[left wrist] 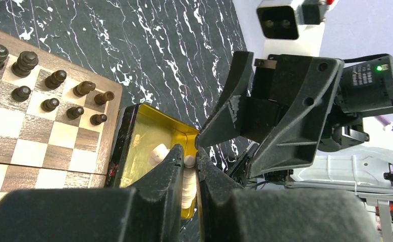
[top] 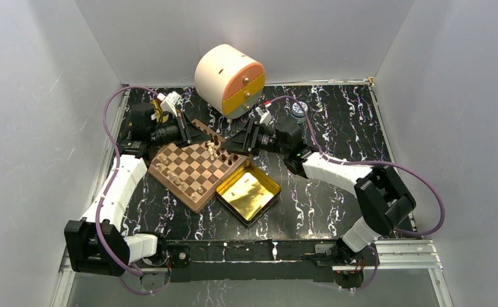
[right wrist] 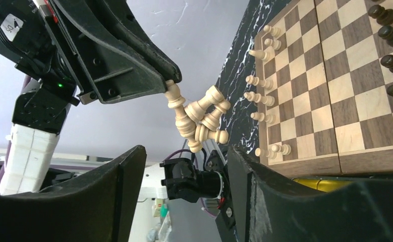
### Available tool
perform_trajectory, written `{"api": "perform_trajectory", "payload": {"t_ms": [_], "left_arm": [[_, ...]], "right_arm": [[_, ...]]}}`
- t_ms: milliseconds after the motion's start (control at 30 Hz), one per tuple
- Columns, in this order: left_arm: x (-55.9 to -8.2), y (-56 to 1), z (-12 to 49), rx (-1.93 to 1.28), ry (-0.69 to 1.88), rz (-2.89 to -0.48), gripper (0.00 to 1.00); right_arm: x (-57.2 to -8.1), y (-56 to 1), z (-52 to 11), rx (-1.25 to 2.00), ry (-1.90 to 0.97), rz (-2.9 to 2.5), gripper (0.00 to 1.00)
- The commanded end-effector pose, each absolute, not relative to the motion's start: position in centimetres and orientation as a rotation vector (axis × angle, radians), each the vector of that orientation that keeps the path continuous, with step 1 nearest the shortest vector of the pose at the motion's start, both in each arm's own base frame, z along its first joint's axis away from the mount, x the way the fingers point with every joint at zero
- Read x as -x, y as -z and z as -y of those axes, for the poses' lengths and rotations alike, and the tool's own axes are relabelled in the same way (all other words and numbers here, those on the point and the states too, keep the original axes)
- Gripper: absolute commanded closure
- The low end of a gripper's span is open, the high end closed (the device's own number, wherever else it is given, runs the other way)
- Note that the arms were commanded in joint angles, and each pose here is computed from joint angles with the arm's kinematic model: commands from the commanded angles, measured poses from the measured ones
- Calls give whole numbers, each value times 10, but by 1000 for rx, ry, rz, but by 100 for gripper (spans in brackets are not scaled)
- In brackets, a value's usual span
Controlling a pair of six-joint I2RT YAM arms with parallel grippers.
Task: Set up the chess pieces on the board
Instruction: Pick up the chess piece from the storage box.
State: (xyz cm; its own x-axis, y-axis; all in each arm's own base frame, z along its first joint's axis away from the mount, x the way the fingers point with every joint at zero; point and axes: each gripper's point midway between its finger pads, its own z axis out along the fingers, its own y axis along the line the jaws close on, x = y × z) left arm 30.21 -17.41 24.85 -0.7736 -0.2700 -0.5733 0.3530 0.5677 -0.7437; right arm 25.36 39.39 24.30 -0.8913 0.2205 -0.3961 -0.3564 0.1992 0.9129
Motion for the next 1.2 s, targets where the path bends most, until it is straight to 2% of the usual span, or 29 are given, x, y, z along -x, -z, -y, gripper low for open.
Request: {"api": "perform_trajectory", "payload": {"t_ms": [0,100,300,433,633,833,1067,1167], "left_arm": [[-295,-268,179,-115,1249,-2065,100],[-294,-269,180,-111,1259,-2057,100],[-295,-274,182,-103,1278,-2037,100],[-294,-275,184,-103,1289,-2035,100],[-293,-276,185,-92,1299,-2034,100],[-295,-274,184,-47,1294,-2045,100],[-300,-277,181,30,1282,-2043,100],[-298,-282,183,6,1298,-2032,100]], "right_arm": [[-248,-270,-398,126,-1920,-1949,28],[-248,-267,-400,71,-1955,-1973,20],[-246,-257,-406,32,-1987,-2008,16],[-232,-257,-414,92,-2044,-2003,24],[-226,-252,-415,79,-2050,-2004,21],[-231,-239,-403,51,-1872,-2042,22],[-238,-242,-399,183,-1669,-2005,30],[-237,-253,-394,182,-1702,-1942,33]]}}
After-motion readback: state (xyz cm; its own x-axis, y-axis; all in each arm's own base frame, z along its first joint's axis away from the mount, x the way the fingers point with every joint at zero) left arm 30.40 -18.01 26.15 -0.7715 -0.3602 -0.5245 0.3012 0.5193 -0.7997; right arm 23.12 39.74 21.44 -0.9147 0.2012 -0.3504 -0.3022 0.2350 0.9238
